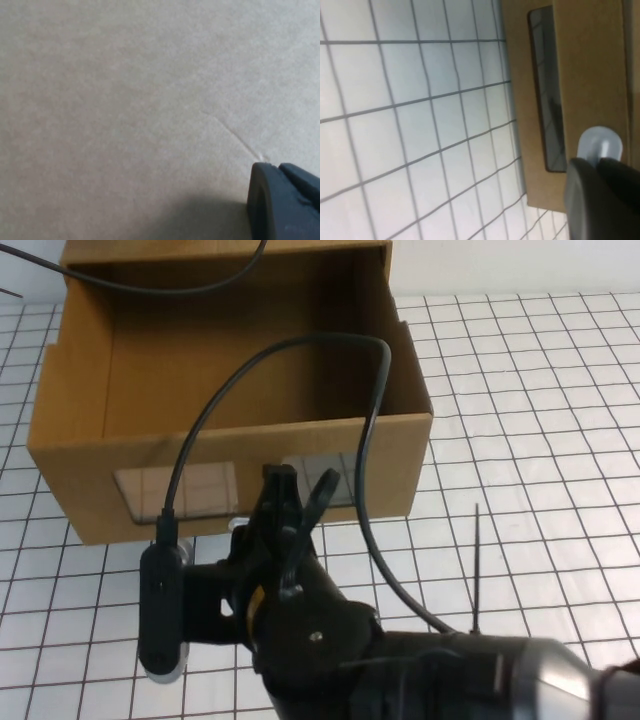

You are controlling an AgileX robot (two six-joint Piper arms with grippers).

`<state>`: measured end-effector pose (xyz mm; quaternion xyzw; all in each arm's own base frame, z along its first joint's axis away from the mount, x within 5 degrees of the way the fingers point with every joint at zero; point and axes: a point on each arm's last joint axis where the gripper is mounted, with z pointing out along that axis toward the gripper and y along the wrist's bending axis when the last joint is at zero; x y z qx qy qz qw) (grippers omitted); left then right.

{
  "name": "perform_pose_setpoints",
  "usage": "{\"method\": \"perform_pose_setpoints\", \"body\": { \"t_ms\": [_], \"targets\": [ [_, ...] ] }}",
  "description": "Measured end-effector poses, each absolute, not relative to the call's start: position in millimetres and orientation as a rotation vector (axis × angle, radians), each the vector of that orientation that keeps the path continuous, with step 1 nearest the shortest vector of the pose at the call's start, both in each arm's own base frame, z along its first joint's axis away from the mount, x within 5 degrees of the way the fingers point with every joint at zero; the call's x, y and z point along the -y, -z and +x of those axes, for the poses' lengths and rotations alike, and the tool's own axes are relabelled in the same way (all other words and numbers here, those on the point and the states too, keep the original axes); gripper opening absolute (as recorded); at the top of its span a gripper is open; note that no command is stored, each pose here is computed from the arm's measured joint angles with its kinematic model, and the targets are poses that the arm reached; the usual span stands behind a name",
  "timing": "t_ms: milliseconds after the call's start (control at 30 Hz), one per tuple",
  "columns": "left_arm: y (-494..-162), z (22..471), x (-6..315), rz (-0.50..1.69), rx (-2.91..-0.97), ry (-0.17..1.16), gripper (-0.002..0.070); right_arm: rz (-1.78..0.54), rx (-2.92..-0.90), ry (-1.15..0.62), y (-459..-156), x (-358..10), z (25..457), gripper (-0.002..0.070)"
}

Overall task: Open the shoe box
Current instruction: 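Pull the top drawer of the cardboard box fully open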

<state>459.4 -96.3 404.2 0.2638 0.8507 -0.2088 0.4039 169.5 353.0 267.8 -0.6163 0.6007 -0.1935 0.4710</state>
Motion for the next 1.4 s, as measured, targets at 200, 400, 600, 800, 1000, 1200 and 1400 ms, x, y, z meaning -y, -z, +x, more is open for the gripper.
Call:
{"method": "perform_pose_setpoints", "body": {
  "t_ms": [200,400,600,800,1000,1200,1400],
  "targets": [
    [-404,459,96,0.666,-2.148,0.53,-0.0003,-1.501,-1.521,0.431,-272,-345,161,-0.0003],
    [-404,459,96,0.666,-2.148,0.53,-0.0003,-1.481,-1.586,0.41,-275,-341,153,0.0151],
    [-415,451,97,0.679,-2.135,0.547,-0.0003,-1.426,-1.626,0.349,-304,-332,127,0.0234],
    [-452,422,96,0.701,-2.06,0.56,-0.0002,-1.294,-1.667,0.293,-347,-302,114,0.005],
    [-501,378,89,0.707,-1.957,0.485,-0.0003,-1.04,-1.798,0.276,-382,-250,149,-0.0007],
    [-520,333,75,0.689,-1.989,0.337,-0.0002,-0.742,-1.966,0.211,-407,-181,186,-0.0011],
    [-501,277,61,0.635,-2.037,0.249,-0.0002,-0.45,-2.082,0.088,-419,-104,210,-0.0013]
  ]
}}
